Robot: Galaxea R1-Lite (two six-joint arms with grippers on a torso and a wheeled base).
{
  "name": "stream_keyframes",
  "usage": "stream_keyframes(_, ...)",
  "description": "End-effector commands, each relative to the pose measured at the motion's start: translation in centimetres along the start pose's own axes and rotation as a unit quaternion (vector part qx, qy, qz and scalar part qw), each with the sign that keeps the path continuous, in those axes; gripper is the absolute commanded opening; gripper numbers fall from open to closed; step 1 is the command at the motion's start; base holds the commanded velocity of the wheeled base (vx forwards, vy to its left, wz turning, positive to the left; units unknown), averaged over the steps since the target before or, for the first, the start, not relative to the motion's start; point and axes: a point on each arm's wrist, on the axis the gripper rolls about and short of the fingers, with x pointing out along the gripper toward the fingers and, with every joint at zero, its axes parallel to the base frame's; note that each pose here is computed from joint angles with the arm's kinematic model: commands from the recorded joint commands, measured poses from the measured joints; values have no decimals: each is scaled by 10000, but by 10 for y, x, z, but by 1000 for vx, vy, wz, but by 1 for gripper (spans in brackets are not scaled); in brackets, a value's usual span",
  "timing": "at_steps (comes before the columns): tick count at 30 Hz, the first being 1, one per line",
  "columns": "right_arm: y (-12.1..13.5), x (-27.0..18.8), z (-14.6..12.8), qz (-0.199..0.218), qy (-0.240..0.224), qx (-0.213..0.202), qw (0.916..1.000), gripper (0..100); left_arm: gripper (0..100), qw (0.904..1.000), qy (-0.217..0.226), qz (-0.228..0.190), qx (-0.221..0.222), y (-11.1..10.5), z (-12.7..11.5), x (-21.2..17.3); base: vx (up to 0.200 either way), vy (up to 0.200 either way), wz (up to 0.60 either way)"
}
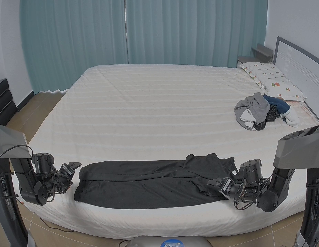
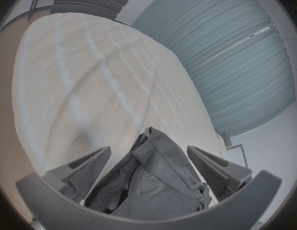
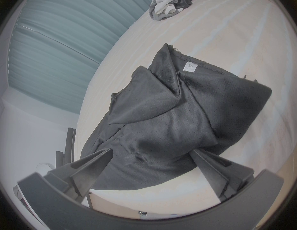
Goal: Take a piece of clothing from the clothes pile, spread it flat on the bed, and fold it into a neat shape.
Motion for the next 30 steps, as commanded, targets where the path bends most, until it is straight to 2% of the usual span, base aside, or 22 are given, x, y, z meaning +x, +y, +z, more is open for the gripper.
stream_keyframes(1, -1, 6, -1, -60, -34, -15, 10000, 100, 100, 10000, 5, 10, -5, 1, 0, 0, 0, 0, 0)
stream_keyframes(2, -2, 11, -1, -123, -123, -20, 9998, 100, 100, 10000, 10, 7, -1, 0, -1, 1, 0, 0, 0)
stream_keyframes(3, -1, 11, -1, -127, -141, -25, 9998, 0, 100, 10000, 5, 10, -5, 1, 0, 0, 0, 0, 0)
stream_keyframes(11, 3, 8, -4, -229, -323, -83, 9992, 0, 100, 10000, 5, 10, -5, 1, 0, 0, 0, 0, 0)
stream_keyframes(22, 11, -22, 3, -9, -386, -33, 9992, 0, 100, 10000, 3, 20, -7, 1, 0, 1, 0, 0, 0)
stream_keyframes(30, 3, -21, -5, -151, -142, -126, 9997, 0, 100, 10000, 9, 16, 1, 1, 0, 1, 0, 0, 0)
